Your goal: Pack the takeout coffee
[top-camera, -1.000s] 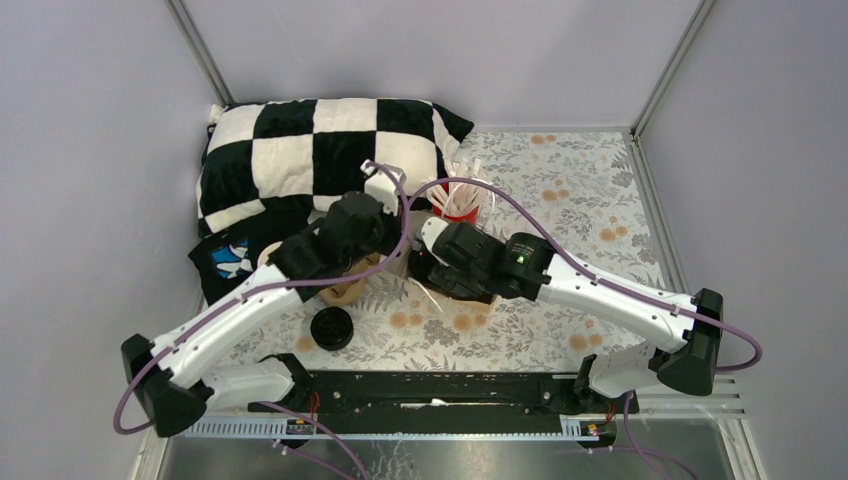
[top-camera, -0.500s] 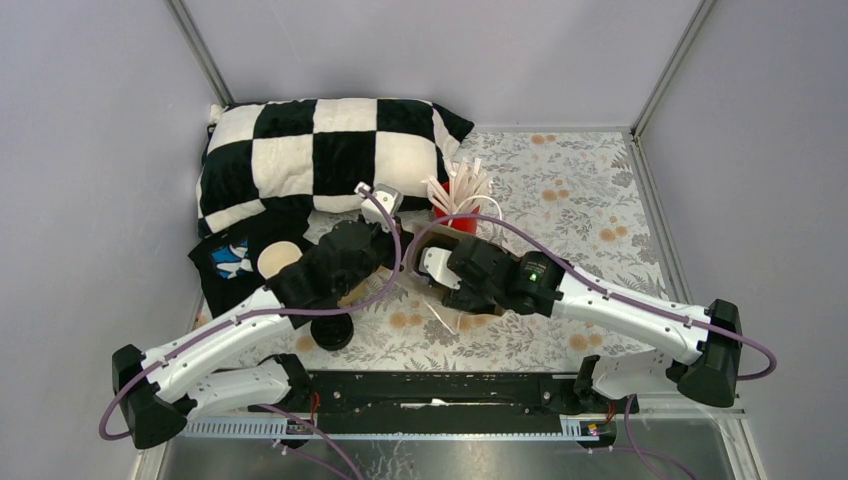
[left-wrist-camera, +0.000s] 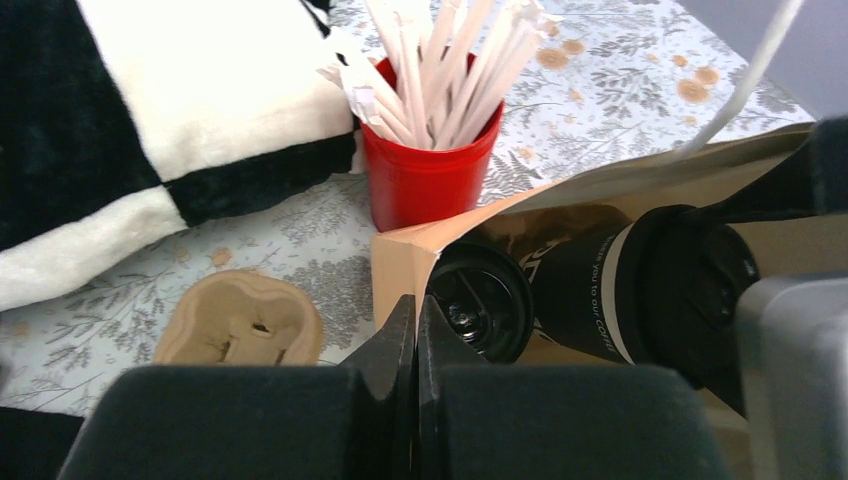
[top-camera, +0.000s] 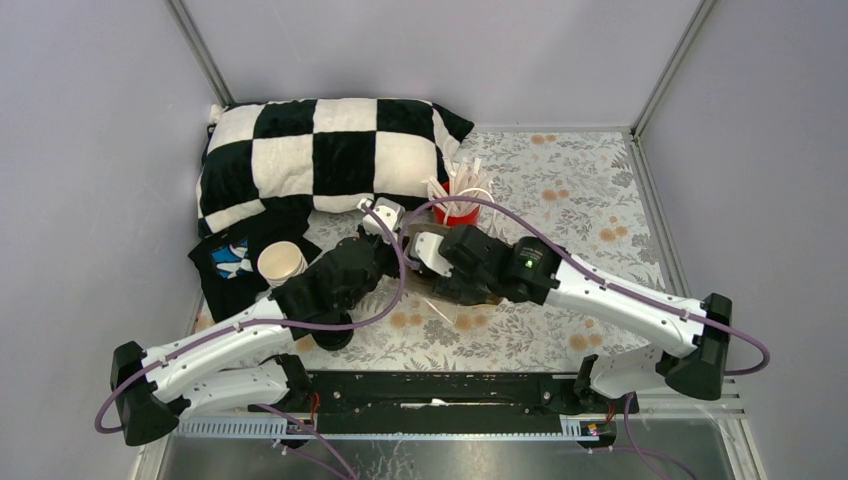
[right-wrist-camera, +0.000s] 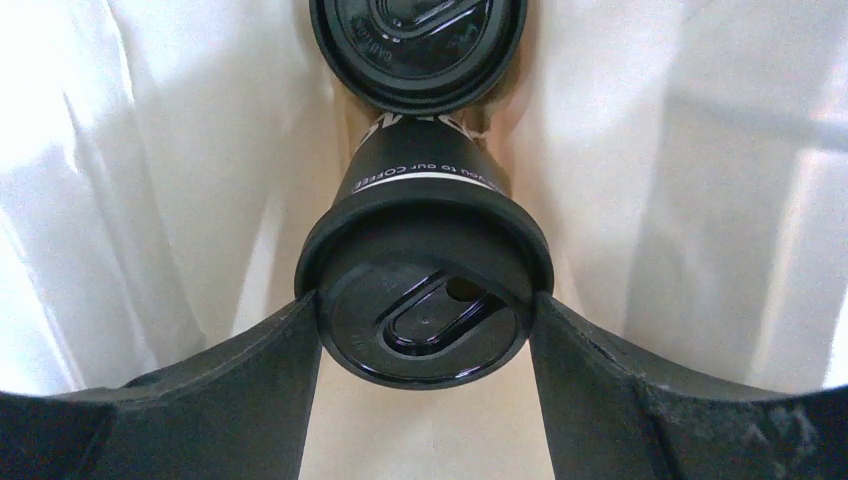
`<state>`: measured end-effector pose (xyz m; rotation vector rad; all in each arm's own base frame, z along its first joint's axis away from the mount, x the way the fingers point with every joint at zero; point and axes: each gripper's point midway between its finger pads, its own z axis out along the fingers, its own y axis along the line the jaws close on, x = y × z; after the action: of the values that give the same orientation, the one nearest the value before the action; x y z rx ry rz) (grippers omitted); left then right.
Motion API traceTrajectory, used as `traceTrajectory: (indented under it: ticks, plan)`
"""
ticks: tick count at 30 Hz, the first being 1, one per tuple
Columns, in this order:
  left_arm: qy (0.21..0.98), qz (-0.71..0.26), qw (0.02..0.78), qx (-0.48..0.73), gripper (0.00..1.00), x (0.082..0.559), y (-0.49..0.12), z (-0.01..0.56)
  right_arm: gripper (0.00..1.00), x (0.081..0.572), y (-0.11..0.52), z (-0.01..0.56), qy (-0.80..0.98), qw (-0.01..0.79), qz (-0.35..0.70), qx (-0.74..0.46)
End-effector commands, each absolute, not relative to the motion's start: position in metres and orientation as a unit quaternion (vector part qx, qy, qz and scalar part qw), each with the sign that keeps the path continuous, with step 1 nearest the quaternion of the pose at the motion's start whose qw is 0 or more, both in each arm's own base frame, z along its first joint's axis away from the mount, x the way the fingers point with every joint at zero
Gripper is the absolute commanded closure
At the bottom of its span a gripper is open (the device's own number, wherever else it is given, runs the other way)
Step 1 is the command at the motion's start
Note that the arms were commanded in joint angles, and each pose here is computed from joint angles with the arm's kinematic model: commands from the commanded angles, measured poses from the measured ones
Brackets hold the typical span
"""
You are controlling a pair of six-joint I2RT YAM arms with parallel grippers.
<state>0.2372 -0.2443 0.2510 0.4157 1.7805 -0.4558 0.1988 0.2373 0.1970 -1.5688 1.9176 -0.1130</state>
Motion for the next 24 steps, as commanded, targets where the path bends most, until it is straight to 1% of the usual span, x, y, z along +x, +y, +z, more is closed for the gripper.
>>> traceTrajectory:
  ticks: [1, 6, 16, 21, 24]
  plan:
    - [0.738, -0.182, 0.630, 0.159, 1.00, 0.250, -0.246, 0.283, 0.64, 0.204, 0.255, 0.227, 0.757, 0.338, -0.021, -0.559]
    - [0.736, -0.169, 0.636, 0.159, 1.00, 0.250, -0.244, 0.284, 0.65, 0.208, 0.249, 0.227, 0.783, 0.322, -0.049, -0.530]
    - [0.729, -0.160, 0.646, 0.158, 1.00, 0.252, -0.244, 0.292, 0.65, 0.199, 0.231, 0.217, 0.791, 0.284, -0.070, -0.537]
    - [0.727, -0.162, 0.648, 0.160, 1.00, 0.252, -0.247, 0.293, 0.66, 0.203, 0.216, 0.213, 0.811, 0.277, -0.113, -0.502]
    - [0.723, -0.163, 0.651, 0.162, 1.00, 0.253, -0.249, 0.300, 0.66, 0.205, 0.220, 0.210, 0.819, 0.275, -0.117, -0.490]
